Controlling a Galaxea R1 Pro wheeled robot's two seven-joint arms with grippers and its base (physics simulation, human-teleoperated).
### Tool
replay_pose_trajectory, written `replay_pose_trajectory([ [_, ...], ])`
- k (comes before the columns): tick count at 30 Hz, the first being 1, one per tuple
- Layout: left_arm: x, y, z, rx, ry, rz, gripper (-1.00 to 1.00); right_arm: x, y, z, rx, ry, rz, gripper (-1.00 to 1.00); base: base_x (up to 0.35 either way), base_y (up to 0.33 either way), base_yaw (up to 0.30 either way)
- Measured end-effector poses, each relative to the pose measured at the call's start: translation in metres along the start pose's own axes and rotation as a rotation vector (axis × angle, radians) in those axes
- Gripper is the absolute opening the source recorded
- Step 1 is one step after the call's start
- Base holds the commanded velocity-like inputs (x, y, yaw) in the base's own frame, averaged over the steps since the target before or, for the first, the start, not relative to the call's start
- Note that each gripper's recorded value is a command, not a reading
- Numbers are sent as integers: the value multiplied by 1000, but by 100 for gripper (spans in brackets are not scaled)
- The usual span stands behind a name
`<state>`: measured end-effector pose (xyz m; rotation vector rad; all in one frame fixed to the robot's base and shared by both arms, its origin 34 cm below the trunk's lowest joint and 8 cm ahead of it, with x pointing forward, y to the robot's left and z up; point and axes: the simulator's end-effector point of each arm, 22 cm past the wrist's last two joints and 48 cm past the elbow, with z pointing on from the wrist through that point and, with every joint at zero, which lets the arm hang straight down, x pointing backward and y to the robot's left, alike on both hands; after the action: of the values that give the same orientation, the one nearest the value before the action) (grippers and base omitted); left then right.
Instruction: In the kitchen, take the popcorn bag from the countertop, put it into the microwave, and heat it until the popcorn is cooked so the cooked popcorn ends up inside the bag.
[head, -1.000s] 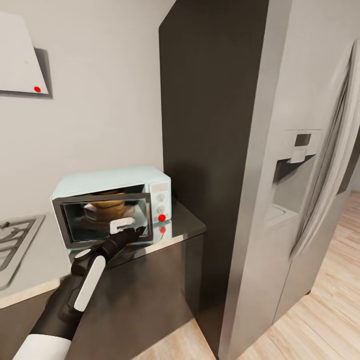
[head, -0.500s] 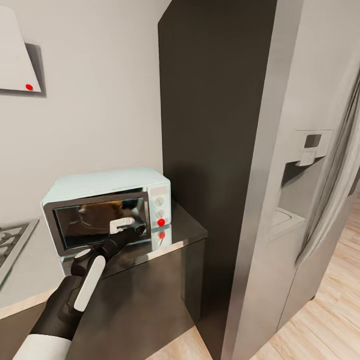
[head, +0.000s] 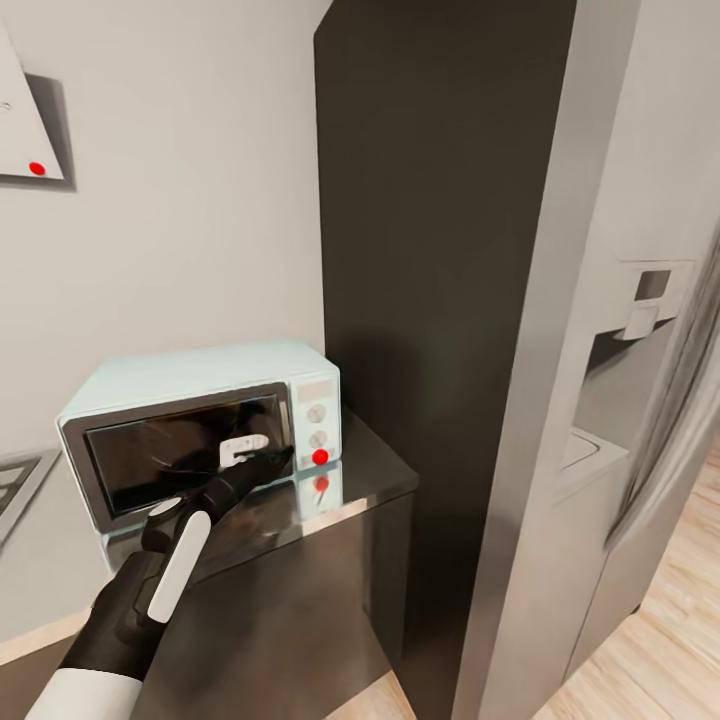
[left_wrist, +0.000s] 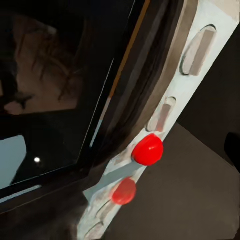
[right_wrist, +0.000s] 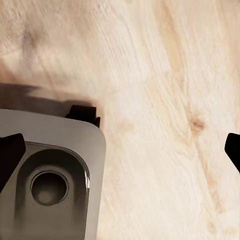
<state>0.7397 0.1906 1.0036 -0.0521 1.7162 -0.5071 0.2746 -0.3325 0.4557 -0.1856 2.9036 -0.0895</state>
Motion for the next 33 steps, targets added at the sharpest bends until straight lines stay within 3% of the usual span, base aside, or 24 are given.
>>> replay_pose_trajectory([
  [13,14,-11,-10,29,11,-10,100,0,0,0,0,0,-1,100,71,0,0],
  [15,10,-12,-1,21,23,1,100,0,0,0,0,1,1,100,-264,0,0],
  [17,-10,-1,-2,-13,-21,-7,100,0,0,0,0,1,3,100,-325,0,0],
  [33,-10,-3,-1,-22,-25,-13,100,0,-1,0,1,0,10,100,-345,0,0],
])
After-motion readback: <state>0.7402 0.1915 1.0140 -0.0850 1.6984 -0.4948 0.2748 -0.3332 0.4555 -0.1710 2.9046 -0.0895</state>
